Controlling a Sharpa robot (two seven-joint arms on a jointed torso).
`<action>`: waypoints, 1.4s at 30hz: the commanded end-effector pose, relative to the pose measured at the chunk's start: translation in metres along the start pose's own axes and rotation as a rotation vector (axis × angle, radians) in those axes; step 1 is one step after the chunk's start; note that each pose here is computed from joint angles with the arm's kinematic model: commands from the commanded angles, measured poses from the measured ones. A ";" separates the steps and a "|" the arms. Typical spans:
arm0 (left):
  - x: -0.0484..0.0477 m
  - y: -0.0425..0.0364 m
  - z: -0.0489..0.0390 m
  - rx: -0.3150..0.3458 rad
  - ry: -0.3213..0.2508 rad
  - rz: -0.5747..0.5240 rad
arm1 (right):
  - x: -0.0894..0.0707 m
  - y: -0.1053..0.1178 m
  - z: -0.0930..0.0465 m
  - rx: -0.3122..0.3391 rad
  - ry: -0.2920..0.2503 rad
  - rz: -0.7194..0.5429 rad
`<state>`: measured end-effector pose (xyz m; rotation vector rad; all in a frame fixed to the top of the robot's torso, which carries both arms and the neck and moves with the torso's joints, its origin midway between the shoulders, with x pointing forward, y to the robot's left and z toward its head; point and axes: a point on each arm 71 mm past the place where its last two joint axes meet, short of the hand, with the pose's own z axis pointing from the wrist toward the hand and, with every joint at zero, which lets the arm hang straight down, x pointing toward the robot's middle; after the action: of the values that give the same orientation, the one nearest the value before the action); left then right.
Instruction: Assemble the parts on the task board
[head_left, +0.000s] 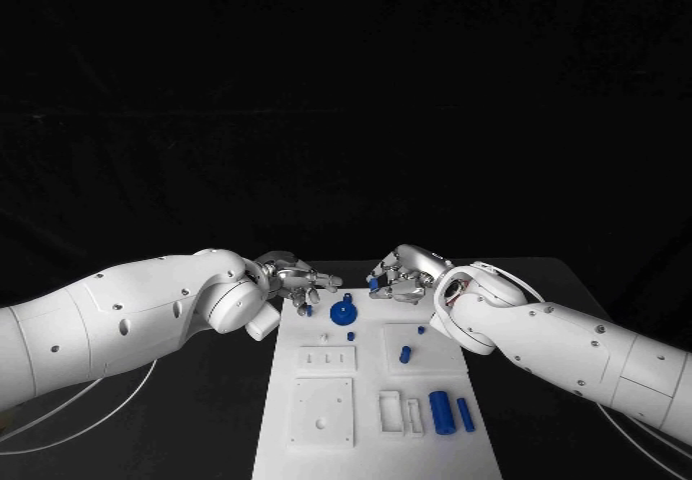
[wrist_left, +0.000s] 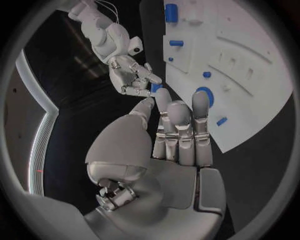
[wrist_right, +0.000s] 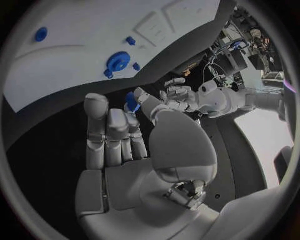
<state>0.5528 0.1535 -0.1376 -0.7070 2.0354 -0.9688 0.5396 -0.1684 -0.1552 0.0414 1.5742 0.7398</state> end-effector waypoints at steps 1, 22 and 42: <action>0.0016 0.0000 0.0012 -0.053 -0.010 0.068 | 0.006 0.008 0.003 0.013 0.031 -0.032; 0.0123 -0.0066 0.0071 -0.070 -0.018 0.091 | 0.026 0.038 0.010 -0.022 0.070 -0.037; 0.0194 -0.0074 0.0127 -0.086 -0.008 0.147 | 0.030 0.047 0.010 -0.037 0.083 -0.041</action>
<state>0.5535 0.1317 -0.1446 -0.6182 2.0944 -0.8092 0.5265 -0.1157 -0.1577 -0.0289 1.6242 0.7542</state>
